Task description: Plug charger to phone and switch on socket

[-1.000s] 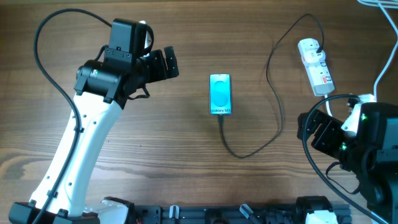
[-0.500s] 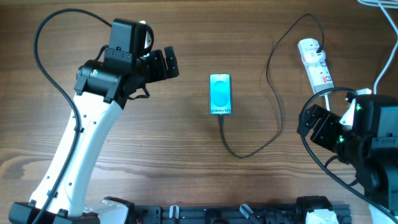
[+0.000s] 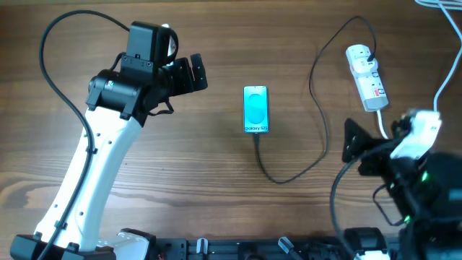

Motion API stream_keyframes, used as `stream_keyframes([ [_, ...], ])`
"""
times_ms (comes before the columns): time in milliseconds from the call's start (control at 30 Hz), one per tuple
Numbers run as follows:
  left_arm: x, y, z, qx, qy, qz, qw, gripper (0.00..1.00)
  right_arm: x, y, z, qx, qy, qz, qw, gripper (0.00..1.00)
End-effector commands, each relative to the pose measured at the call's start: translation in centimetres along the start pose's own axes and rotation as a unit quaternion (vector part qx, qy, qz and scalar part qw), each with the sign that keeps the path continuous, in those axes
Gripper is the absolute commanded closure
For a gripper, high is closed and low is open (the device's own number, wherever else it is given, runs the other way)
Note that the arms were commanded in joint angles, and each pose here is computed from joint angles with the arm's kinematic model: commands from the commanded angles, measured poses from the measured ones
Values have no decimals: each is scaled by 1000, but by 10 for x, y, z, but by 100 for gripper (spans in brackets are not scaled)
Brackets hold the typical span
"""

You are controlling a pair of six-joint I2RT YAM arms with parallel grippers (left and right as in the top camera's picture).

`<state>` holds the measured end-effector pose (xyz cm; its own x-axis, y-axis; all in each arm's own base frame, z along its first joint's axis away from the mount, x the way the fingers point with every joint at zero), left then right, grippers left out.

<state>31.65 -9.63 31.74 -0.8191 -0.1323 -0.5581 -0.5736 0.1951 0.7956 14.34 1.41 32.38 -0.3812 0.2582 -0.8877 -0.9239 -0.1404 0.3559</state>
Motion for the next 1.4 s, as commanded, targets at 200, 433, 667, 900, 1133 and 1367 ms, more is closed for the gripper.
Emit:
stream_keyframes([
  [200, -1, 1, 1, -4, 7, -4, 1000, 0, 81, -28, -17, -80, 50, -110, 989, 0],
  [433, -1, 1, 1, -4, 7, -4, 1000, 0, 103, -45, -24, -107, 64, -191, 974, 0],
  [667, -1, 1, 1, -4, 7, -4, 1000, 0, 105, -48, -24, -107, 107, -212, 965, 0],
  [900, -1, 1, 1, -4, 7, -4, 1000, 0, 106, -49, -25, -93, 168, -219, 957, 0],
  [1133, -1, 1, 1, -4, 7, -4, 1000, 0, 117, -58, -29, -93, 168, -219, 957, 0],
  [1367, -1, 1, 1, -4, 7, -4, 1000, 0, 120, -60, -33, -76, 162, -207, 962, 0],
])
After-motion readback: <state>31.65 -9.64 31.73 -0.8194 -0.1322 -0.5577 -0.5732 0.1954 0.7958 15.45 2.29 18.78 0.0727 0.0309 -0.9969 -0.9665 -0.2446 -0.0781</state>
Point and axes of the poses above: each gripper's point midway between its finger pads, its own y axis back along the fingers, its own z axis along the line the jaws close on, x = y × z, the point moved 9 cm from there along y, back along the fingers, and after that the axes turned 5 degrees about -y, right-handed, at the moved point
